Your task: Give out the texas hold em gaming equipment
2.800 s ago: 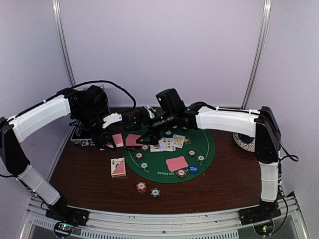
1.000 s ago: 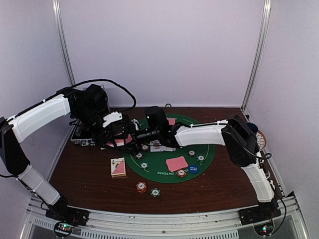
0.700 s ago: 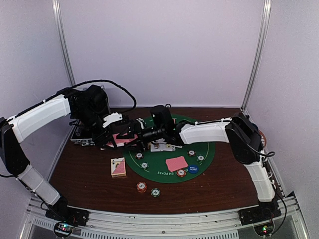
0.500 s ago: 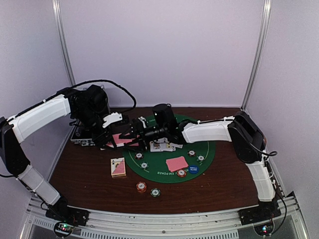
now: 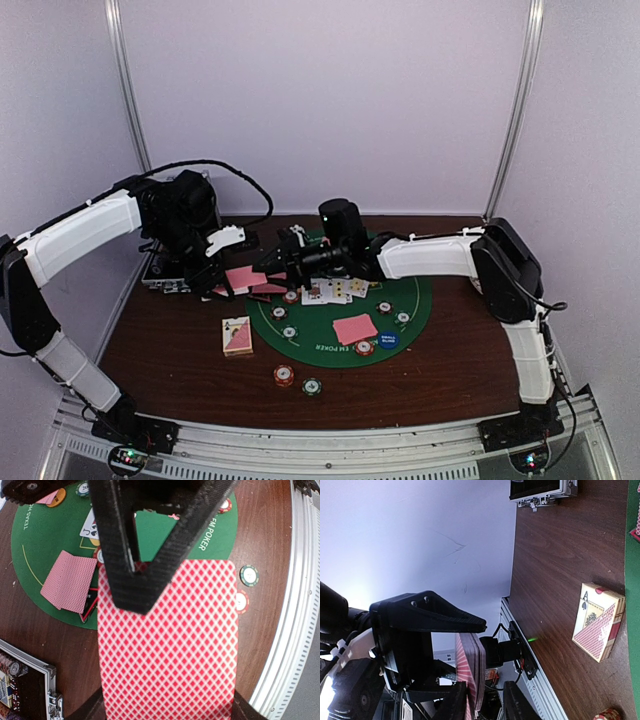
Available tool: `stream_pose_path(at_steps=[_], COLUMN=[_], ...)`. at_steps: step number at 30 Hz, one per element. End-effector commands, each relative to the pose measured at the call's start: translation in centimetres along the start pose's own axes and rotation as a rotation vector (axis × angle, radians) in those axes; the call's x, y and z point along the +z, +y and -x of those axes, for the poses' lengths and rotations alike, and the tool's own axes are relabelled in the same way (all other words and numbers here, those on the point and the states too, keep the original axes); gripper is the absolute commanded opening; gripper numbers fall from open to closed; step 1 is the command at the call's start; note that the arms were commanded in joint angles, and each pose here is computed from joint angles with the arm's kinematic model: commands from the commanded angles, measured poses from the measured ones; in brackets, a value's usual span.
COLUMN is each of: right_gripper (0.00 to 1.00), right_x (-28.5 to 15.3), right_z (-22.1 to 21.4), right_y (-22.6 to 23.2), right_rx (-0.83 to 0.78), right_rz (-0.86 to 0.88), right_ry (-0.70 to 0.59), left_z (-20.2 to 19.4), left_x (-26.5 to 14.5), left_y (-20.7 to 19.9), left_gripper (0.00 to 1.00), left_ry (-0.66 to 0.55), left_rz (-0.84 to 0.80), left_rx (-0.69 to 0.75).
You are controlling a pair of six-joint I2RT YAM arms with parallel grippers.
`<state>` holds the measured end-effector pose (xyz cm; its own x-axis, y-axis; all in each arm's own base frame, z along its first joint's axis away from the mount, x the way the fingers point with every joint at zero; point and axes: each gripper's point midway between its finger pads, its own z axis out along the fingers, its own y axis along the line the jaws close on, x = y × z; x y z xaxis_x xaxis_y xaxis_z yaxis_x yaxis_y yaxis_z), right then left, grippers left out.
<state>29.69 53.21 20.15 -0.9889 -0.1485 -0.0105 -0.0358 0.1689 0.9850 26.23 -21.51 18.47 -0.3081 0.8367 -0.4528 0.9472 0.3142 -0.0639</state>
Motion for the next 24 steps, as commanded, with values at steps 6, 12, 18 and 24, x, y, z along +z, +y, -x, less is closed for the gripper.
stream_pose_path(at_steps=[6,12,18,24], right_gripper=[0.03,0.0,0.0,0.0], right_x=[-1.9,-5.2,-10.9,-16.4], right_z=[0.1,1.8,4.3,6.2], right_y=[3.8,4.1,2.1,-1.3], right_rx=[-0.035,-0.039,-0.029,-0.018], right_rz=[0.09,0.09,0.025,-0.095], right_ry=[-0.014,-0.079,-0.174,-0.25], left_z=[0.6,0.2,0.2,0.3], left_x=[-0.7,-0.5,-0.4,-0.6], left_y=[0.3,0.4,0.4,0.4], left_gripper=[0.0,0.0,0.0,0.0], left_ry=[-0.034,-0.019,-0.018,-0.021], left_rz=[0.018,0.025,0.025,0.028], left_rx=[0.019,0.017,0.018,0.019])
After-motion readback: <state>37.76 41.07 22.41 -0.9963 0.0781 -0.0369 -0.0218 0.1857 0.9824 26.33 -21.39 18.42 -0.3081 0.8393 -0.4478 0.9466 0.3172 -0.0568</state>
